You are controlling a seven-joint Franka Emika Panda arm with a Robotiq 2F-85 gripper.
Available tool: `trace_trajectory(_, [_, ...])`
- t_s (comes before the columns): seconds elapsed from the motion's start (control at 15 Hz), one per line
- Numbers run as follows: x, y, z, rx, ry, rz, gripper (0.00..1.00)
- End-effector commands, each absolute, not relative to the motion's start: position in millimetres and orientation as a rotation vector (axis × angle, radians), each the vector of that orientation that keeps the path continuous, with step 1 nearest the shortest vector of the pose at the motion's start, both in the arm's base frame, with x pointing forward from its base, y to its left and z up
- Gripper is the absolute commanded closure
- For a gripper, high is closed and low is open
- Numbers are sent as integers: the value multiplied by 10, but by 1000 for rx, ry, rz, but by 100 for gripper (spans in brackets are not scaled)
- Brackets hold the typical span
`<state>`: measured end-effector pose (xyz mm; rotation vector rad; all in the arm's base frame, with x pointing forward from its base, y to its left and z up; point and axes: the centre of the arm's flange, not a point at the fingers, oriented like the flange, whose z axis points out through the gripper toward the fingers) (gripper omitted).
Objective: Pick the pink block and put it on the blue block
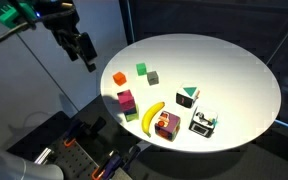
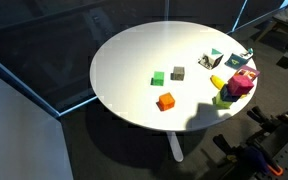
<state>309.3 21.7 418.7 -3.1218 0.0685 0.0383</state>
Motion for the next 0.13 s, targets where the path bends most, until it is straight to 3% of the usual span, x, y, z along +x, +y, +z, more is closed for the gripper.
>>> trace_trajectory(0.0, [3093, 217, 4187, -3122, 68, 38, 0])
trace_trajectory(0.07, [3093, 217, 4187, -3122, 68, 38, 0])
